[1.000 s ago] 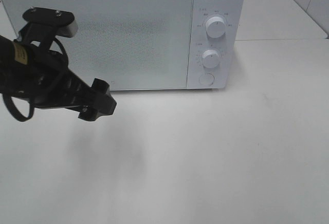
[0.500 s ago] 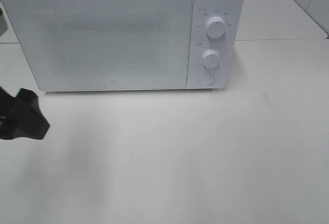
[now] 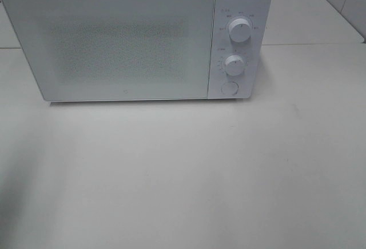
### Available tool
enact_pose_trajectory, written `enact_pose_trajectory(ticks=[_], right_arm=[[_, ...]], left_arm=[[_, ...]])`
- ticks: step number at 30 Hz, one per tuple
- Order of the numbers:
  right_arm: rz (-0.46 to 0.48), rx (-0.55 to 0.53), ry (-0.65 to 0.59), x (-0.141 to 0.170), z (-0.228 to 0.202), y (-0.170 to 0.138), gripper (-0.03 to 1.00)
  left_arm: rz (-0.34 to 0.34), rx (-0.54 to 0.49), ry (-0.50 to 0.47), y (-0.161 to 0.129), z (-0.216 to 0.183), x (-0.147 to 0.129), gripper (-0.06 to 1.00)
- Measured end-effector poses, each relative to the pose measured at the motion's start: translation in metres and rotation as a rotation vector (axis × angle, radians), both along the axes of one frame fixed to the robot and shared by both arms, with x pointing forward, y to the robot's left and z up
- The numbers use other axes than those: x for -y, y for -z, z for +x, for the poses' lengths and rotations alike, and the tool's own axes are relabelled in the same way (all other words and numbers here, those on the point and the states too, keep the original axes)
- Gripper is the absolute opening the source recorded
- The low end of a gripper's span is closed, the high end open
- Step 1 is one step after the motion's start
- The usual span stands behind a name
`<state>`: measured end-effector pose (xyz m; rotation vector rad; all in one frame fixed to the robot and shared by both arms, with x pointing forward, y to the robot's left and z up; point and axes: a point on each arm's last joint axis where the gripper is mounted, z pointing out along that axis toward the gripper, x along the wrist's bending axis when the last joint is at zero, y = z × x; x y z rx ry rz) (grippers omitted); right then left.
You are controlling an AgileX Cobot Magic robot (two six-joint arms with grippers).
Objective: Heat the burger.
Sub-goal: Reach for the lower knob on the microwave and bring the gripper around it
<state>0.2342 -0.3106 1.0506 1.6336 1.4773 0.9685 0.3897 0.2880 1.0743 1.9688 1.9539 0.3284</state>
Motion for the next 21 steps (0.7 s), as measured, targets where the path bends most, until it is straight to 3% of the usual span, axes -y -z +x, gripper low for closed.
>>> enact_pose_trajectory(ticks=[8, 21], right_arm=[[0.0, 0.0, 0.0, 0.0, 0.0, 0.0, 0.77], [0.0, 0.0, 0.0, 0.0, 0.0, 0.0, 0.77]], left_arm=[[0.017, 0.123, 0.005, -0.009, -0.037, -0.005, 0.98], [0.023, 0.34, 0.006, 0.022, -0.106, -0.008, 0.98]])
